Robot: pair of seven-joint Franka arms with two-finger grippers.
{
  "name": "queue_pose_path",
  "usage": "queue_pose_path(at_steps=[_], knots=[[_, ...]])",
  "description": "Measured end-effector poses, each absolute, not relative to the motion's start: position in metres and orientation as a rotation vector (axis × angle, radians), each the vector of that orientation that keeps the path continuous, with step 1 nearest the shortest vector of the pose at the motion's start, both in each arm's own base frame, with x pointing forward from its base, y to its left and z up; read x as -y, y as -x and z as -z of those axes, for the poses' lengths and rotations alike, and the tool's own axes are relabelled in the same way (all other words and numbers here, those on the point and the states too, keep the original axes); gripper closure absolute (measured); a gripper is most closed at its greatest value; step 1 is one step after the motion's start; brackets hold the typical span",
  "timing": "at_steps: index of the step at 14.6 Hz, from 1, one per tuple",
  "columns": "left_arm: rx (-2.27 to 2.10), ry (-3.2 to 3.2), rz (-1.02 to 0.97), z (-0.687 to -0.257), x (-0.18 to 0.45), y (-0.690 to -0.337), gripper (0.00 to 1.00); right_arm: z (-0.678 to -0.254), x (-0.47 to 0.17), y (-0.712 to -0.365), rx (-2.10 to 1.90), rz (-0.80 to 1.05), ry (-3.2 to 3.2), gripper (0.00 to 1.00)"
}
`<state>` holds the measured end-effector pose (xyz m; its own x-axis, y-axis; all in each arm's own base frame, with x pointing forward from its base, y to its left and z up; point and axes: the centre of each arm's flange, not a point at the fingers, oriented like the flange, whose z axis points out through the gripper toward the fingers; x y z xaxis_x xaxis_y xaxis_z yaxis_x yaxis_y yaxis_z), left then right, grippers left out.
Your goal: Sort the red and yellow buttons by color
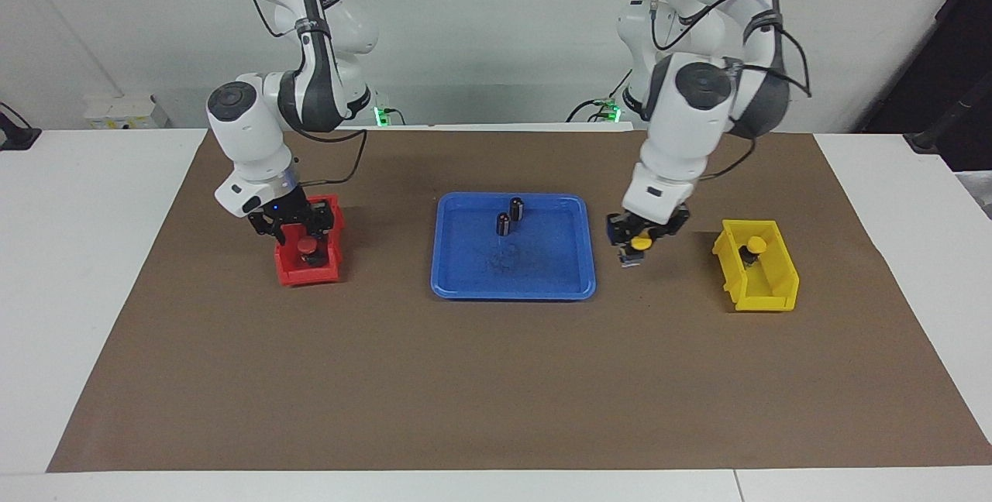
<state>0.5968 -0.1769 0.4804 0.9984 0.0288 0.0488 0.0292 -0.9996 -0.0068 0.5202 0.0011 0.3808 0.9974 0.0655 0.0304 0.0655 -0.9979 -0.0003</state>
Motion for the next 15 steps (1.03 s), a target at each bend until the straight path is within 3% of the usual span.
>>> queue_pose_path(at_steps=[1, 4, 8, 11, 15], knots=[[0.002, 3.129, 0.075, -0.482, 0.136, -0.608, 0.63, -0.399, 0.0, -0.527, 0.099, 0.02, 3.138, 0.0], [-0.089, 3.12, 0.067, -0.478, 0.048, -0.622, 0.63, -0.479, 0.005, -0.541, 0.086, -0.053, 3.138, 0.0], [-0.146, 3.111, 0.113, -0.454, -0.006, -0.625, 0.63, -0.577, 0.033, -0.536, 0.002, -0.064, 3.14, 0.0], [-0.158, 3.107, 0.143, -0.434, -0.012, -0.622, 0.63, -0.609, 0.052, -0.53, -0.041, -0.05, 3.138, 0.0], [-0.154, 3.11, 0.119, -0.41, -0.015, -0.614, 0.63, -0.611, 0.061, -0.53, -0.059, -0.068, 3.133, 0.0]])
